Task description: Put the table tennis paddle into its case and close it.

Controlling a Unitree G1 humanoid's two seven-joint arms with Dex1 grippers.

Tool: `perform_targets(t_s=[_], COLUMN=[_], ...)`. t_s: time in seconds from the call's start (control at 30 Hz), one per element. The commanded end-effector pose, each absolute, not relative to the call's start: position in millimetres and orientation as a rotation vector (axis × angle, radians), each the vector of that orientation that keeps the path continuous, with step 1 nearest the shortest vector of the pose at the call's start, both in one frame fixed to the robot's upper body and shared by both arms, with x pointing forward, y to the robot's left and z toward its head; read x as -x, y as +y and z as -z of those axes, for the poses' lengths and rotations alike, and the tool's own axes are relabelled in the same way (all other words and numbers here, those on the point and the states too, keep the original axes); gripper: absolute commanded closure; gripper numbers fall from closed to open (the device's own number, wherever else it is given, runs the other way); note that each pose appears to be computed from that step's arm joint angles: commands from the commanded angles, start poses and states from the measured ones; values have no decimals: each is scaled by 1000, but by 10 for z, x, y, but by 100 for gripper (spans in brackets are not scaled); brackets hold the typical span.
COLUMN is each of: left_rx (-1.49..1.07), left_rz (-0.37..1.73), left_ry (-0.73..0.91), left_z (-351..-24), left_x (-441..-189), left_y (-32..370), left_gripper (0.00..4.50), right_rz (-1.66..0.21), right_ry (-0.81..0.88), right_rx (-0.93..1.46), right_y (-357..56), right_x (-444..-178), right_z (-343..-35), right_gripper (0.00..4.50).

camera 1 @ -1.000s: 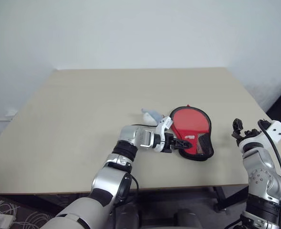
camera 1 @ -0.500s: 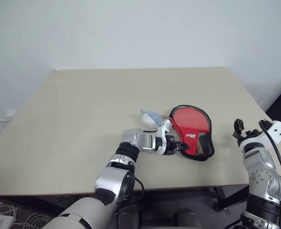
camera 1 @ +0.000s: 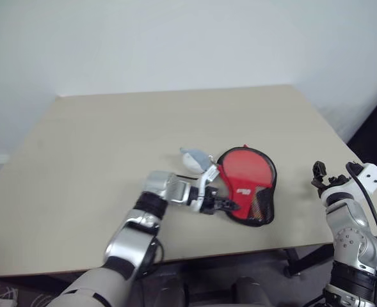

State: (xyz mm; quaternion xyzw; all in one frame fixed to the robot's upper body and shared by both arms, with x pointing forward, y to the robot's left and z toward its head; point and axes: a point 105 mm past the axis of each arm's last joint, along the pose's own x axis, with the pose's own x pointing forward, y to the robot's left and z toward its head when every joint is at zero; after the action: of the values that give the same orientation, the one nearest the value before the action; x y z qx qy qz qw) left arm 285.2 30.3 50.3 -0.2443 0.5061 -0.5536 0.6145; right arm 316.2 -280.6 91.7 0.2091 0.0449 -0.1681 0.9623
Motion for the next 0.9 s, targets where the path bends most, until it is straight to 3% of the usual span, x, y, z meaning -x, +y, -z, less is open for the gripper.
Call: perform_targets(t_s=[0.03,0.4,0.87,0.9], left_rx=[553,531,552,533], left_rz=[1433,1489,1418,1415], left_ry=[1222,1303,1157,1138], left_z=[-637,-648,-712,-728], left_x=[-2588,-2232,-2422,-2448], left_y=[360,406,427,437], left_gripper=[450,450,450,393], right_rz=[331,328,318,316], right_ry=[59,92,109,109], right_rx=[-403,-393,-386,-387], right_y=[-2808,-2758,-2746,-2742], right_x=[-3162,-3127,-3158,-3163], right_z=[-1038,-967,-957,-958], right_gripper=[0,0,0,0])
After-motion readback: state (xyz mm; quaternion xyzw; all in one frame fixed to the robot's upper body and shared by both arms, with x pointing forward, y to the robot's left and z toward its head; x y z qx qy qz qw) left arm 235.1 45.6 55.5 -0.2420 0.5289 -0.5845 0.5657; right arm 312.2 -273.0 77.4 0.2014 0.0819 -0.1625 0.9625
